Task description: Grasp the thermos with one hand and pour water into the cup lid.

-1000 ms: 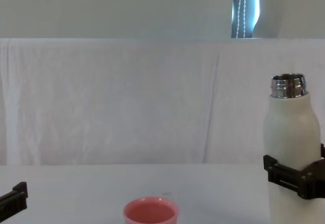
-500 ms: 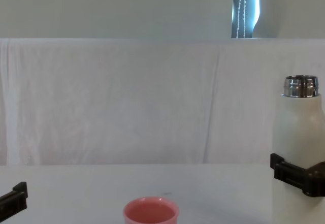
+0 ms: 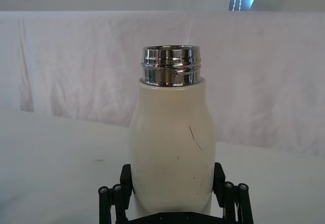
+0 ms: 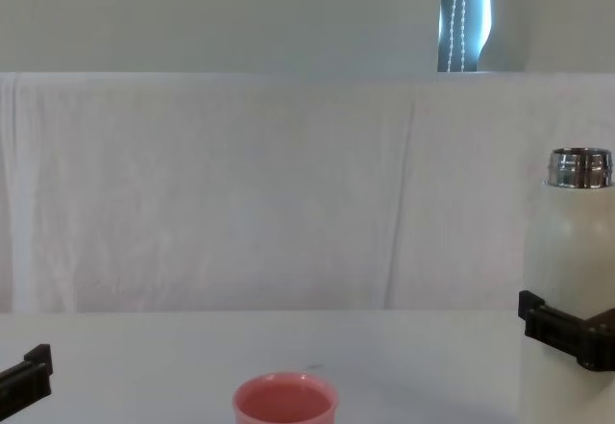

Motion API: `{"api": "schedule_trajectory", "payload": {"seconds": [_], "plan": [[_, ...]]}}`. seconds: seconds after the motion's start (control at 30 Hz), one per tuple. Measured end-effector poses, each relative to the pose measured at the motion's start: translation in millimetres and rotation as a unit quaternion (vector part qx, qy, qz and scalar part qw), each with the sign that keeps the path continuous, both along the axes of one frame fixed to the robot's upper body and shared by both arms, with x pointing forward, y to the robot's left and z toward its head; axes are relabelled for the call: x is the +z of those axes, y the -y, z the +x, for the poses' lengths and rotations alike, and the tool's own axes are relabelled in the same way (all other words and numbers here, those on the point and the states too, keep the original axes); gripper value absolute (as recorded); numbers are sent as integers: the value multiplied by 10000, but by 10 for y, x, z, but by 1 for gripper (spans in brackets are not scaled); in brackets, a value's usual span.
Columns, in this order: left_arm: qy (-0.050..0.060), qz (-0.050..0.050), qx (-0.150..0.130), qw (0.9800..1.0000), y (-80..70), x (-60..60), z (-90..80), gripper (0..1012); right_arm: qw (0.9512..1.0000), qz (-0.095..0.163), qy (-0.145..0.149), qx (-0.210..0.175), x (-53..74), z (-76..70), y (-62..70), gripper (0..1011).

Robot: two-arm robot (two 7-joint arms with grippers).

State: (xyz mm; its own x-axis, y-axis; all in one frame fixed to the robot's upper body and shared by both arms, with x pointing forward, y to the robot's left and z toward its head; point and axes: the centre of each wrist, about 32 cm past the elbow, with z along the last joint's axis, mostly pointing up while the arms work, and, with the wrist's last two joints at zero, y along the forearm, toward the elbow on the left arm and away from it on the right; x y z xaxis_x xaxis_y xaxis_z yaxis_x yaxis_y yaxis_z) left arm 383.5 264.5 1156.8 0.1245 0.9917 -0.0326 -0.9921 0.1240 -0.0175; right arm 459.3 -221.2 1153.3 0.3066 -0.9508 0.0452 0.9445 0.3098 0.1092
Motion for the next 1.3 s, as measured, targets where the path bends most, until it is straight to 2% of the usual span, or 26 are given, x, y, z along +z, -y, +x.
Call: {"api": "schedule_trajectory", "payload": {"seconds": [0.47, 1.3], "plan": [[0, 0, 0, 10000, 0, 0, 0, 1001, 9999, 124, 4, -50, -44, 20, 3, 956], [0, 0, 0, 10000, 0, 0, 0, 1001, 9998, 131, -18, -127, -83, 28, 35, 956]]}}
